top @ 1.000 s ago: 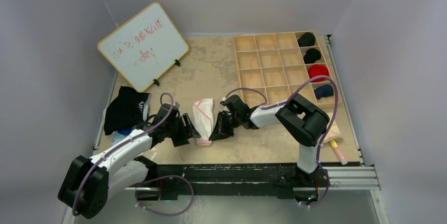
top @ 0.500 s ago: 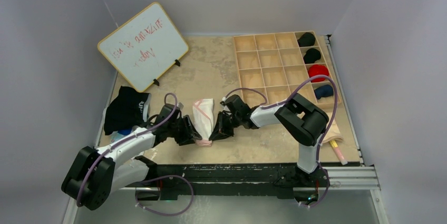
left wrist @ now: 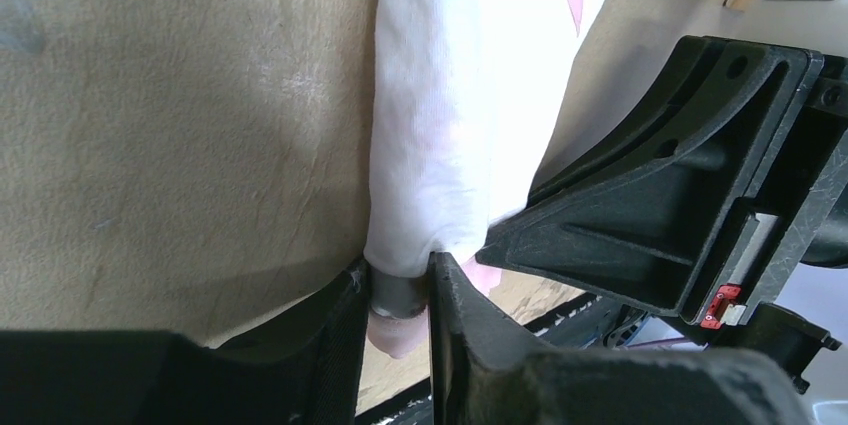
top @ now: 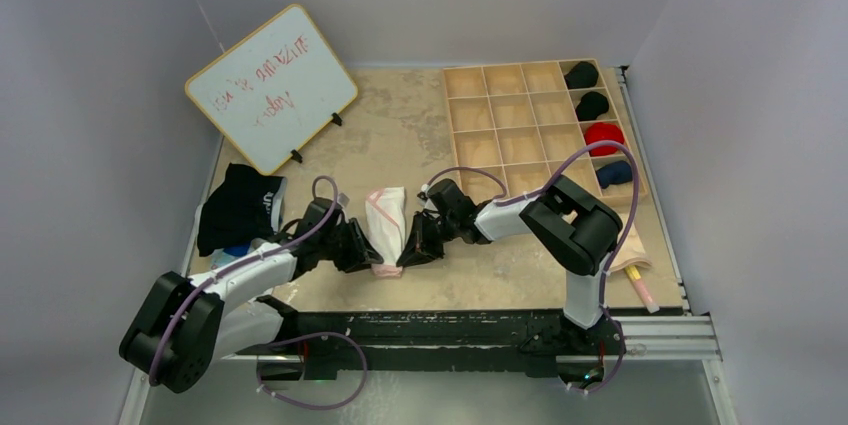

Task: Roll the underwear
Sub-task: Roll the underwear to the center of the board.

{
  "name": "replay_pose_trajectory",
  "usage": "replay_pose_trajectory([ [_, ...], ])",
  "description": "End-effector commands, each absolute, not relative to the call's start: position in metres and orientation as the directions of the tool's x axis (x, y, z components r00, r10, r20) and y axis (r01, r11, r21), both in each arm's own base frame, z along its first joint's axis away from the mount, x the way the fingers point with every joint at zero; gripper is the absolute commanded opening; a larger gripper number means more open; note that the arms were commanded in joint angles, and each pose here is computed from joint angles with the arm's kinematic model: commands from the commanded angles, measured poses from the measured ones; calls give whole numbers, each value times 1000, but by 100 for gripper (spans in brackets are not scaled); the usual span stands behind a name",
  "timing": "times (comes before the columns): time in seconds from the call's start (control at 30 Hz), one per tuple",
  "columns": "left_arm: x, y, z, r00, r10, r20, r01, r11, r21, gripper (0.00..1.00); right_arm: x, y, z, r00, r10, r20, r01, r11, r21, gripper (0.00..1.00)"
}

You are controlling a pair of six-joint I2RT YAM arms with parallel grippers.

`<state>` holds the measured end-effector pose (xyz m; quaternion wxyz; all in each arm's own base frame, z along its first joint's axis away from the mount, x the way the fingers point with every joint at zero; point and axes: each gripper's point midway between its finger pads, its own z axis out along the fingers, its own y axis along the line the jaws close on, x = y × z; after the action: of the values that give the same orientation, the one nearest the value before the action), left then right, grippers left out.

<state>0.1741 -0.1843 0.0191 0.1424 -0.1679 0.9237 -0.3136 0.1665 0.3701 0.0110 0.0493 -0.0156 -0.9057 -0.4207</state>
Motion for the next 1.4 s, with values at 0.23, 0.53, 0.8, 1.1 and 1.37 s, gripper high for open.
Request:
replay_pose_trajectory([
  [0.23, 170, -185, 26, -911, -378, -167, -192, 745, -638, 38, 159, 338, -31, -992, 20, 127, 97, 768, 633, 9],
  [0.53, 162, -189, 22, -931, -339, -137, -176, 743, -645, 40, 158, 338, -34, -990, 17, 138, 102, 768, 632, 10],
  [0.8, 165, -189, 20, -929, -344, -136, -182, 746, -641, 24, 159, 340, -30, -993, 5, 120, 83, 758, 647, 13],
  [1.1, 172, -182, 22, -920, -349, -177, -178, 776, -605, 0, 185, 350, 25, -976, -94, -196, -208, 657, 724, 34],
  [1.37, 170, -179, 24, -926, -324, -195, -154, 793, -589, 0, 233, 336, 117, -702, -143, -698, -615, 616, 492, 54],
])
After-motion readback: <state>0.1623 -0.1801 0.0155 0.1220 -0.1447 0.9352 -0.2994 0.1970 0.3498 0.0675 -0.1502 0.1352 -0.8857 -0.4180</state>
